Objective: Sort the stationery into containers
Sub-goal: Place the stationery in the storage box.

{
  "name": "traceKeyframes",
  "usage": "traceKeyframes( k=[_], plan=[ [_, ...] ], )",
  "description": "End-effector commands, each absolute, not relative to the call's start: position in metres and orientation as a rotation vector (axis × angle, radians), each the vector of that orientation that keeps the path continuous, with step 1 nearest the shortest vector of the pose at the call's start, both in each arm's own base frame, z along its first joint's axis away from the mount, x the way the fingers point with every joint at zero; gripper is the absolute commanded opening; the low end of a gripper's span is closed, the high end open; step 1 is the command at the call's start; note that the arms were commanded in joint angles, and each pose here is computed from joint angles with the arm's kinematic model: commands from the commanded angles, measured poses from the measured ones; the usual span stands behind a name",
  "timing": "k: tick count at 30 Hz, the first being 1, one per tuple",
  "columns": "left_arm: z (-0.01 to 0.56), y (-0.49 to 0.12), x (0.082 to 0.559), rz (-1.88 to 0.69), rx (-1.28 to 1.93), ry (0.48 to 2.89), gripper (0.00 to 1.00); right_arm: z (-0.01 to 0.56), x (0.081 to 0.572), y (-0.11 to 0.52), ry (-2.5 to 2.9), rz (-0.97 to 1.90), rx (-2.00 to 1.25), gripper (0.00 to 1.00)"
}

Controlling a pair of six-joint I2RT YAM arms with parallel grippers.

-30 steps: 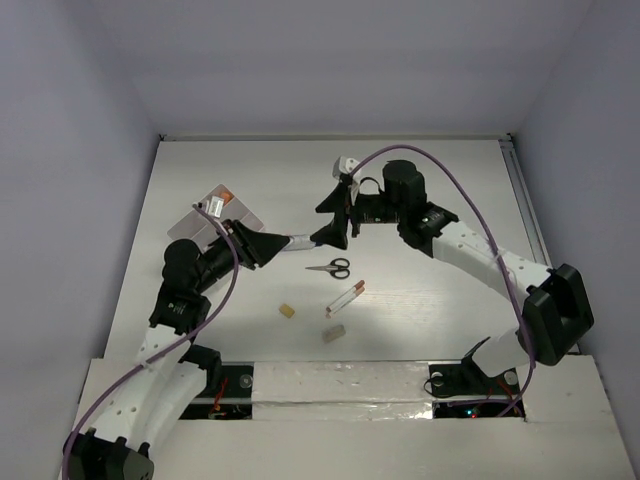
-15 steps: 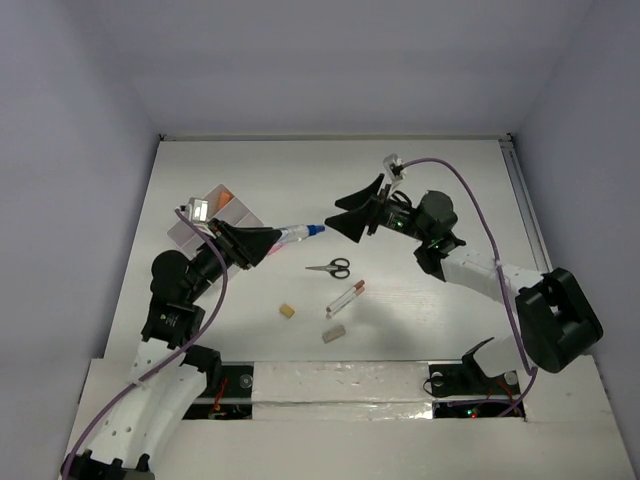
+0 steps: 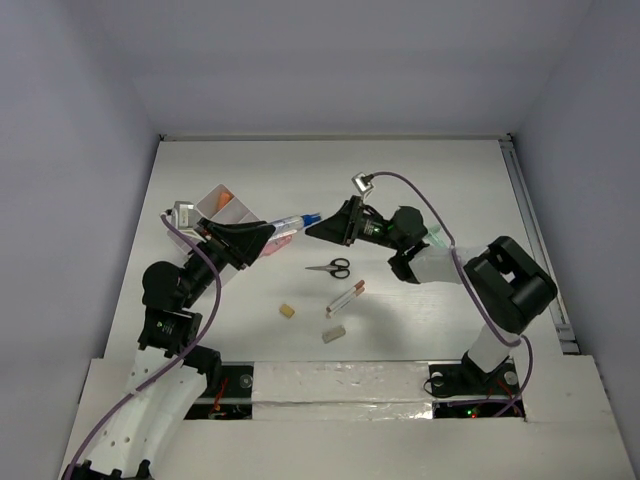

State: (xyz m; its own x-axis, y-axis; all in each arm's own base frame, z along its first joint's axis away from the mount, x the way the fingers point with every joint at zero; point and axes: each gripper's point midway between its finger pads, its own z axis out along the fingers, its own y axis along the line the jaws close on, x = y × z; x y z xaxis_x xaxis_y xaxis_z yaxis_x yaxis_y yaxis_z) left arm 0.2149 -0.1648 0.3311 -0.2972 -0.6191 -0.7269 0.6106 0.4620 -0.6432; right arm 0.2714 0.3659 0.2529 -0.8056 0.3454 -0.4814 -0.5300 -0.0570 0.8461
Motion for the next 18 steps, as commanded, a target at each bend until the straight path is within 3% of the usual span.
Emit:
traceKeyframes(
  k=[1, 11, 18],
  plan=[
    [0.351, -0.162, 0.211, -1.212, 0.012, 1.334, 0.00, 0.362, 0.220, 0.354, 1.031, 1.991, -0.503, 1.00],
    [0.357, -0.156, 0.209, -1.200, -0.013, 1.305, 0.00, 0.359, 0.187, 0.366, 0.989, 2.009, -0.630, 1.00],
    [0.351, -0.159, 0.205, -1.226, -0.002, 1.318, 0.00, 0.380, 0.190, 0.369, 0.916, 1.990, -0.648, 0.98]
  ],
)
